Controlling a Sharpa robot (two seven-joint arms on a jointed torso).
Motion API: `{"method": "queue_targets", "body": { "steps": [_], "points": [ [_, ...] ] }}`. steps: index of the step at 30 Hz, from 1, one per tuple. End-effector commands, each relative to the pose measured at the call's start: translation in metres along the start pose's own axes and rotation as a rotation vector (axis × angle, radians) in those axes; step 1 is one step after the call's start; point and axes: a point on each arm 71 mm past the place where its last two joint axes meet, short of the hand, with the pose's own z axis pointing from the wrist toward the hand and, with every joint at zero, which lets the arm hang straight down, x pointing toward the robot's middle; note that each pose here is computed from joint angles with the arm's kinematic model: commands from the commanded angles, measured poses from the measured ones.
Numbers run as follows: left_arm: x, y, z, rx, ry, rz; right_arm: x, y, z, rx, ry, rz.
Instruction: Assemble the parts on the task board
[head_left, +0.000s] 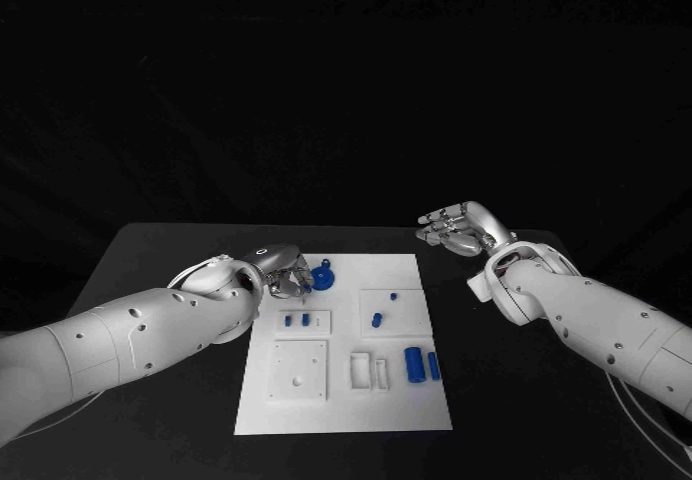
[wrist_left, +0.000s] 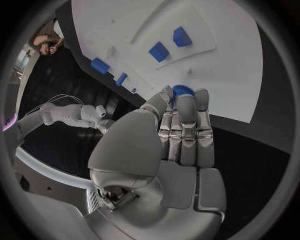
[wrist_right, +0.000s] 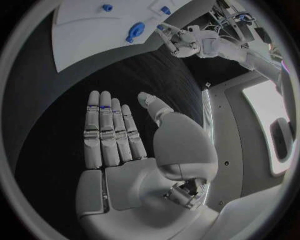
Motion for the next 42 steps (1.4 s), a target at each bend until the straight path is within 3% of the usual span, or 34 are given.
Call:
{"method": "queue_targets", "body": {
  "steps": [1, 16, 42],
  "points": [
    [0.0007, 0.0009, 0.0002, -0.004, 0.021, -0.003, 0.001, 0.001, 0.0, -0.011, 0.014, 0.006],
    [0.0033, 0.0083, 0.0005, -0.025, 0.042, 0.011, 0.001, 0.001, 0.0, -0.011, 0.015, 0.005],
    [0.0135, 0.0122, -0.0002, -0.041, 0.093, 0.019, 0.001, 0.0, 0.0, -0.011, 0.015, 0.005]
  ]
}}
